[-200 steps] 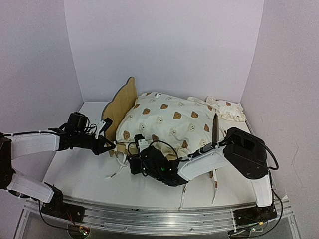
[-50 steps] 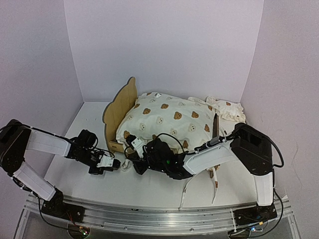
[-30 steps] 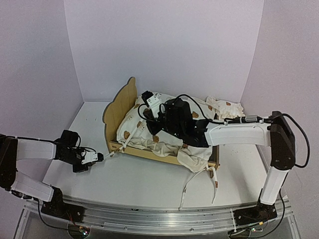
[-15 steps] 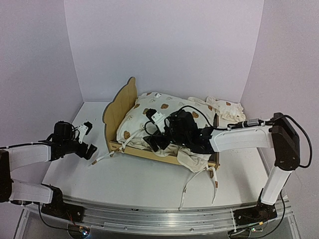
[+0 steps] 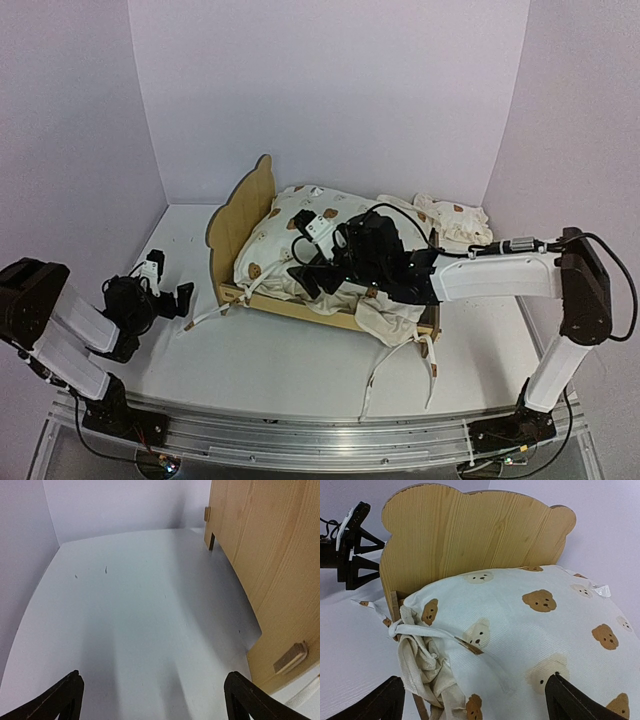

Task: Set up the pet bed

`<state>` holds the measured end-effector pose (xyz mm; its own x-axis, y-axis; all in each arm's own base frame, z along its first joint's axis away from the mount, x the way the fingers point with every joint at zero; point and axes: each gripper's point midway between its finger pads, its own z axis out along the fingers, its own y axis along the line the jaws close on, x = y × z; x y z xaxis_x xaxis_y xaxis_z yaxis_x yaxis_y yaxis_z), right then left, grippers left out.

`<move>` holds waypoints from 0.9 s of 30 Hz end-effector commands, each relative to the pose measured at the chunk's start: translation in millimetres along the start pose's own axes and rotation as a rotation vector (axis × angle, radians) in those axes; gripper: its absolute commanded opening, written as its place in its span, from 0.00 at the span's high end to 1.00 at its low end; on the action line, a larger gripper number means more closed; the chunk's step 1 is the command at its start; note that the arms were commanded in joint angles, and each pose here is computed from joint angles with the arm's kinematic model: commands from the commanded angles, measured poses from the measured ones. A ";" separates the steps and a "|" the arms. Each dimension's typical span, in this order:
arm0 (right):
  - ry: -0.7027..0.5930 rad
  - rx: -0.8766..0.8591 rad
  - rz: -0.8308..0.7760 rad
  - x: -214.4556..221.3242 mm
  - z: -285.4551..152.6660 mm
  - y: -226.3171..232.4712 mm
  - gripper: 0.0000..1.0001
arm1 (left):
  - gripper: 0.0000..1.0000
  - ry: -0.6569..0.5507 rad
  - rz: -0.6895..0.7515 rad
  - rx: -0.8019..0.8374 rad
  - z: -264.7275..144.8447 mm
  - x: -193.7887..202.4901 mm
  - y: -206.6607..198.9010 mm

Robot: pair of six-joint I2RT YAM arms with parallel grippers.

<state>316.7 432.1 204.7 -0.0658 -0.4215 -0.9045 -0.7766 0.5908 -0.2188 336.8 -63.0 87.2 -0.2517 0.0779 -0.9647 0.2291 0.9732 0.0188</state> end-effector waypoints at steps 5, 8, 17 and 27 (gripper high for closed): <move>-0.069 -0.001 -0.028 -33.0 -17.1 -5.5 0.02 | 0.00 -0.291 0.117 0.181 -16.2 -45.0 -31.3; -0.076 -0.003 -0.036 -35.7 -24.7 -6.4 0.02 | 0.00 -0.243 0.099 0.174 -6.0 -40.3 -28.0; -0.051 -0.012 -0.070 -26.7 -42.2 -10.7 0.02 | 0.00 -0.053 -0.105 -0.043 50.1 -27.7 29.1; -0.010 0.014 -0.091 -14.4 -61.9 -17.5 0.02 | 0.00 -0.048 -0.106 -0.043 50.0 -26.7 29.0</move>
<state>295.6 397.7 233.4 -0.0012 -0.4616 -0.8871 -0.7823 0.5530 -0.2867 396.5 -50.6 102.2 -0.2180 -0.0156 -0.9758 0.1845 0.9812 -0.0569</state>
